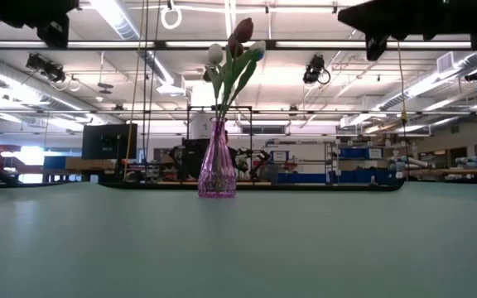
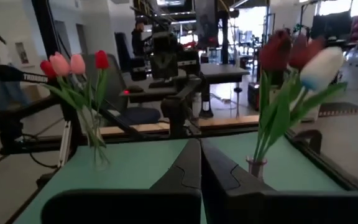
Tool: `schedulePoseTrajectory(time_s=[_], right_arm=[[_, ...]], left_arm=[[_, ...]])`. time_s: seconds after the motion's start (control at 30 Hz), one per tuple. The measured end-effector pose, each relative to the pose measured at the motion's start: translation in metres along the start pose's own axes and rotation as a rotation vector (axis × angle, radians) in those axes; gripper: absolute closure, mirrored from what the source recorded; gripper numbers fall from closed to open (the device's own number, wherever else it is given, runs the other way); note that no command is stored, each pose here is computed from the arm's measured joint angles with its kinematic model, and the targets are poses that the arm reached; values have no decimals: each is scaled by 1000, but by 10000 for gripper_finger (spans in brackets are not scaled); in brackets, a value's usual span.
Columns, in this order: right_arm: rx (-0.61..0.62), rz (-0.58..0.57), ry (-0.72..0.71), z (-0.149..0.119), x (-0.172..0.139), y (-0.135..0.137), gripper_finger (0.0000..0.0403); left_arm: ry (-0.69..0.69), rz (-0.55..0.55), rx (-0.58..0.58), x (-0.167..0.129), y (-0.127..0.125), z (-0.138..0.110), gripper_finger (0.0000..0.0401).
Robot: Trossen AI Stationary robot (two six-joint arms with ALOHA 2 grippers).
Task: Sort flowers into vase by color
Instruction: Return to Home Position
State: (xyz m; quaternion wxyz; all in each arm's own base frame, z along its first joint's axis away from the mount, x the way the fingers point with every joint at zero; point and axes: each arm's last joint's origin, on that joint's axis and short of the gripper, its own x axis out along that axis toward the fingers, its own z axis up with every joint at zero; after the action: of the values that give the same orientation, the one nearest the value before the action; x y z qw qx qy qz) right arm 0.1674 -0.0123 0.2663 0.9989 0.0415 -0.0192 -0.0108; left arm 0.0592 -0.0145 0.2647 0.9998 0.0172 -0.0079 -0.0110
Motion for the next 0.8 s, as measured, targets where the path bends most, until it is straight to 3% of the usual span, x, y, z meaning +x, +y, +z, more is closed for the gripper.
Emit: schedulePoseTrajectory(time_s=[0.2, 0.37, 0.57, 0.7, 0.8], right_arm=[[14, 37, 6, -8, -1, -13, 401], [3, 58, -19, -3, -7, -21, 401], [-33, -3, -15, -6, -18, -31, 401], [-6, -3, -39, -15, -26, -33, 401], [8, -6, -57, -22, -32, -32, 401]], left_arm=[[-97, 16, -56, 14, -1, -14, 401], [-75, 34, -58, 20, 0, -27, 401], [-97, 58, -19, 17, 3, -24, 401], [-62, 31, -37, 21, 0, -45, 401], [-109, 6, -61, 25, -2, -55, 401]])
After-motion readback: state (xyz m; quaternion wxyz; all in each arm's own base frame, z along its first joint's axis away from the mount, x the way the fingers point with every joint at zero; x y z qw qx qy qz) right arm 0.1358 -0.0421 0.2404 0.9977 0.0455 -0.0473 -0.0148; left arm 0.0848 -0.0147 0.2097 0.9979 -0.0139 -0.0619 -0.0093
